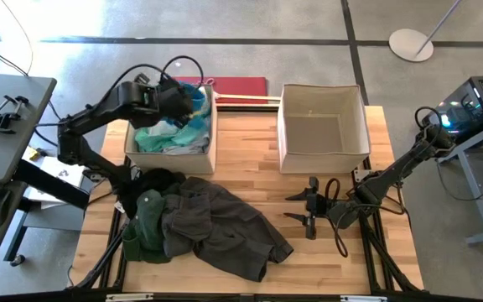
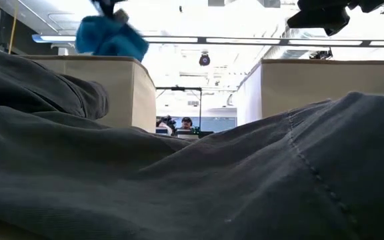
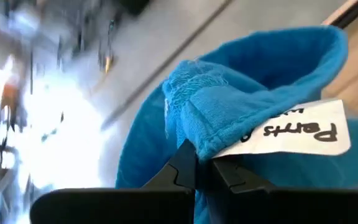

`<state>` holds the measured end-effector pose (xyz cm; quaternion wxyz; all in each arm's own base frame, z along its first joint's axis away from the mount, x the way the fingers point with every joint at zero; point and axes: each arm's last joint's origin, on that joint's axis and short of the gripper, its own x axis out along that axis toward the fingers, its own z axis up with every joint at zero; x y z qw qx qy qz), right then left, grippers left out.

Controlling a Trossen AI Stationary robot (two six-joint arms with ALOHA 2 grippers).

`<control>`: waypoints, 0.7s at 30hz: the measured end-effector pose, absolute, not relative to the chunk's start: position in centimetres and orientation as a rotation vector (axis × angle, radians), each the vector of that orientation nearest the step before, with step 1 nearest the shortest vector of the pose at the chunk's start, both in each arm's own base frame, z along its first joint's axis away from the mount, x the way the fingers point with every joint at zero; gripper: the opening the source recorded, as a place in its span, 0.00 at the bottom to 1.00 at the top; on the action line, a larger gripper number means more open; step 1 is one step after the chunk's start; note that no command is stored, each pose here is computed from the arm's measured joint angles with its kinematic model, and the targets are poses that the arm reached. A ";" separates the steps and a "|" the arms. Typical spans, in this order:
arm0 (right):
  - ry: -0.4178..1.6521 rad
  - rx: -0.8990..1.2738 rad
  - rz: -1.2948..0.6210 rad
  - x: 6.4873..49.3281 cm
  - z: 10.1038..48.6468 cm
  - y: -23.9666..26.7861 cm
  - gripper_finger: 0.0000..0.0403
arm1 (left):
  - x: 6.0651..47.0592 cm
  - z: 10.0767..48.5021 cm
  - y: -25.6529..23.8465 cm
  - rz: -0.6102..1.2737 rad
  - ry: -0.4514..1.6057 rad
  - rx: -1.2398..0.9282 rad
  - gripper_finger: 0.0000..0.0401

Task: Sort clothes
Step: Put the blue shorts into the left laundry organizer

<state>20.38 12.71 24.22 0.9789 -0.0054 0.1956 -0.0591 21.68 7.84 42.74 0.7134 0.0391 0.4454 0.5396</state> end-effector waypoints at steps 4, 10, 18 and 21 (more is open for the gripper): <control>0.395 -0.011 -0.119 20.4 24.2 12.7 0.50 | 21.2 39.4 10.2 1.177 1.104 -0.035 0.00; 0.405 -0.018 -0.118 20.3 24.1 12.7 0.50 | 21.3 30.5 14.6 0.976 1.273 -0.275 0.00; 0.406 -0.019 -0.116 20.3 24.1 12.7 0.50 | 20.9 18.5 17.7 0.761 1.281 -0.535 0.00; 0.406 -0.018 -0.119 20.3 24.1 12.6 0.50 | 20.9 17.4 18.1 0.775 1.303 -0.553 0.00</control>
